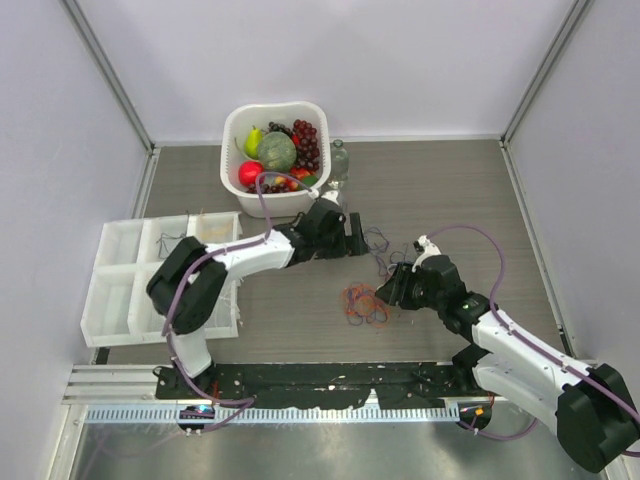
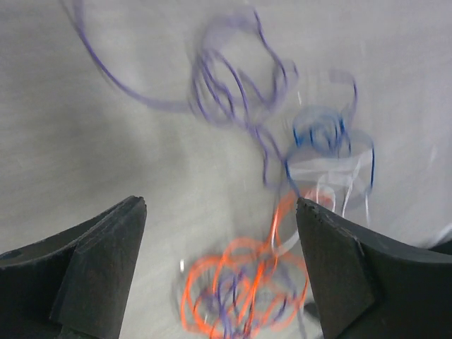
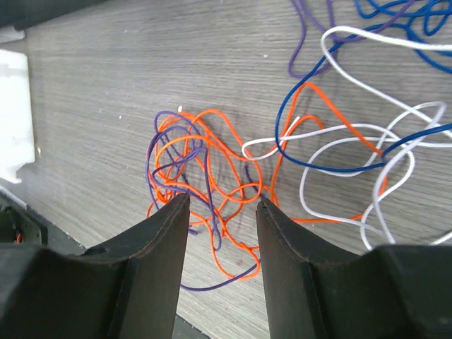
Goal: Untangle the cables
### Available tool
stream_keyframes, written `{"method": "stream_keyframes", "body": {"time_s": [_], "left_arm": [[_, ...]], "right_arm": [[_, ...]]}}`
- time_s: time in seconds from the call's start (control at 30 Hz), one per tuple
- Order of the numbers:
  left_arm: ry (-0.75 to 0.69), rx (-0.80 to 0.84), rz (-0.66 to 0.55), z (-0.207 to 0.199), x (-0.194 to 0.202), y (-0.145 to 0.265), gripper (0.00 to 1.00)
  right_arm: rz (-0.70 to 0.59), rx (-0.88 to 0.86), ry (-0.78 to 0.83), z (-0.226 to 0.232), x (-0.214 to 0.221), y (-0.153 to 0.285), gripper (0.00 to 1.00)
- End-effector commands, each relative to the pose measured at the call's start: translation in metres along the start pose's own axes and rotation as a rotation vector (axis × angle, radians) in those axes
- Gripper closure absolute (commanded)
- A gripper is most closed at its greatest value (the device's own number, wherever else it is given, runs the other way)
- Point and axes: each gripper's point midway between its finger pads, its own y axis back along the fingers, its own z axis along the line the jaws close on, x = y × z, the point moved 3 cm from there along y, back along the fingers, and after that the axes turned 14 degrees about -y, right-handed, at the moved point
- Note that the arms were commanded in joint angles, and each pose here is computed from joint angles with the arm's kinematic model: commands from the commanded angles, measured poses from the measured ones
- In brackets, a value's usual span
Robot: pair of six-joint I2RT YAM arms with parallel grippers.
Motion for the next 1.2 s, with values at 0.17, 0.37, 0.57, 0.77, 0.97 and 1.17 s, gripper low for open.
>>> {"method": "stream_keyframes", "body": {"time_s": [0.17,0.37,0.57,0.77,0.97,1.17], "left_arm": [[0.600,-0.041,-0.118,0.021,-0.048,-0.076,0.23],[0.891,-0.127,-0.169,0.049,-0.026,-0.097,0.43],[0.929,-0.148,-0.249,0.059,-0.024,-0.089,0.78],[0.714,-0.057,-0.364,0.036,-0.049,-0.051,1.00],[0.419,0.040,-0.462,-0.012,-0.068,0.028,1.00],[0.290,0.257,-0.405,-0.047,-0.060,0.089,1.00]], "right_arm": [[-0.182,0.025,0.061,0.015,-0.040,0.012,0.52],[-0.230,0.010,0.076,0.016,-0.044,0.023,0.52],[-0.228,0.013,0.081,0.019,-0.047,0.021,0.52],[-0.189,0.016,0.102,0.021,-0.046,0.012,0.52],[-0.142,-0.011,0.187,0.033,-0.050,0.006,0.36],[-0.127,-0.169,0.310,0.067,-0.052,-0.008,0.28]]}}
